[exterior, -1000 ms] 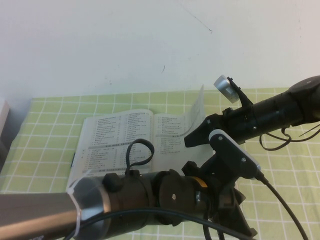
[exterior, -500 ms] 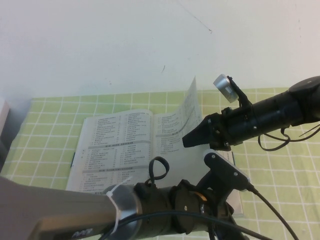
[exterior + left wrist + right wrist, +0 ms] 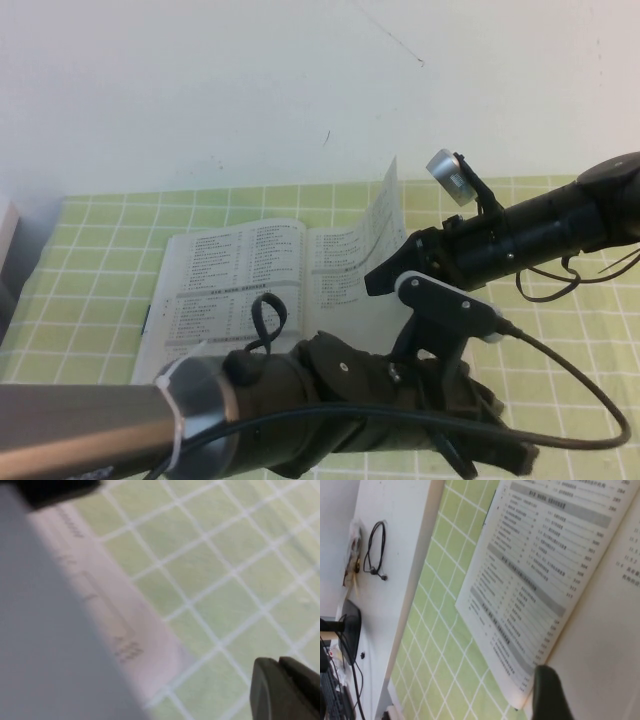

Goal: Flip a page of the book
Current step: Open the closed book

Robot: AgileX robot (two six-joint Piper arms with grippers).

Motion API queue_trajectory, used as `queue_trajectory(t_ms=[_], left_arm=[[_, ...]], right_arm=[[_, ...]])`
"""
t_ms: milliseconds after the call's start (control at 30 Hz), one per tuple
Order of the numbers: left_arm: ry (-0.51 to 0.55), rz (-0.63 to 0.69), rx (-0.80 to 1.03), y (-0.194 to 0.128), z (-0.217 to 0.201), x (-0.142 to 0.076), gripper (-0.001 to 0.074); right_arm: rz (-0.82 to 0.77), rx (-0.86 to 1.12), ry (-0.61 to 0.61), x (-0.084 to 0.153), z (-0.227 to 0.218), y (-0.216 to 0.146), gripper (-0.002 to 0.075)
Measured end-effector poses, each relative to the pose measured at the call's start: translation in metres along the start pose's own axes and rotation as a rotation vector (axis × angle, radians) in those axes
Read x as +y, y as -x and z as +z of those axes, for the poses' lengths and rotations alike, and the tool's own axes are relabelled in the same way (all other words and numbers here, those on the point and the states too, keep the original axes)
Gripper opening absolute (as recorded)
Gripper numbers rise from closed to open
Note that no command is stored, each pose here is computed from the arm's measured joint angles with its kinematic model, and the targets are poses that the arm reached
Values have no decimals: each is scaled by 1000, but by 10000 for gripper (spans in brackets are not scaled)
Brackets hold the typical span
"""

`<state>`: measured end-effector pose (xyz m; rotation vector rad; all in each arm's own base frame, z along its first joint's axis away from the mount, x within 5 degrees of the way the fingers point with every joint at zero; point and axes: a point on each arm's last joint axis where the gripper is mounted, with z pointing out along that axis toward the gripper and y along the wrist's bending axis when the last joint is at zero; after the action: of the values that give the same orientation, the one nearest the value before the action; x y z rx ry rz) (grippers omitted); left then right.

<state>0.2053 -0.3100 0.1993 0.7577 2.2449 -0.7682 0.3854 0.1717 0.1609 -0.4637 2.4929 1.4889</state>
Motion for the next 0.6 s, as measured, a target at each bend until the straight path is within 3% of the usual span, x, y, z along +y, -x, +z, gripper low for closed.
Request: queue_trajectory(t_ms=[133, 233, 300, 433, 500, 600], left_arm=[[-194, 13, 80, -1, -18, -21, -4], [-211, 74, 181, -7, -28, -24, -4], [-159, 111, 287, -16, -31, -20, -4], [84, 201, 465, -33, -36, -6, -4], [173, 289, 456, -34, -36, -5, -4], [193, 380, 371, -33, -34, -21, -4]], right_arm=[[-6, 2, 2, 0, 0, 0, 372], [-13, 3, 2, 0, 0, 0, 372], [-13, 4, 3, 0, 0, 0, 372], [-16, 5, 2, 0, 0, 0, 372], [-16, 5, 2, 0, 0, 0, 372], [-16, 5, 2, 0, 0, 0, 372]])
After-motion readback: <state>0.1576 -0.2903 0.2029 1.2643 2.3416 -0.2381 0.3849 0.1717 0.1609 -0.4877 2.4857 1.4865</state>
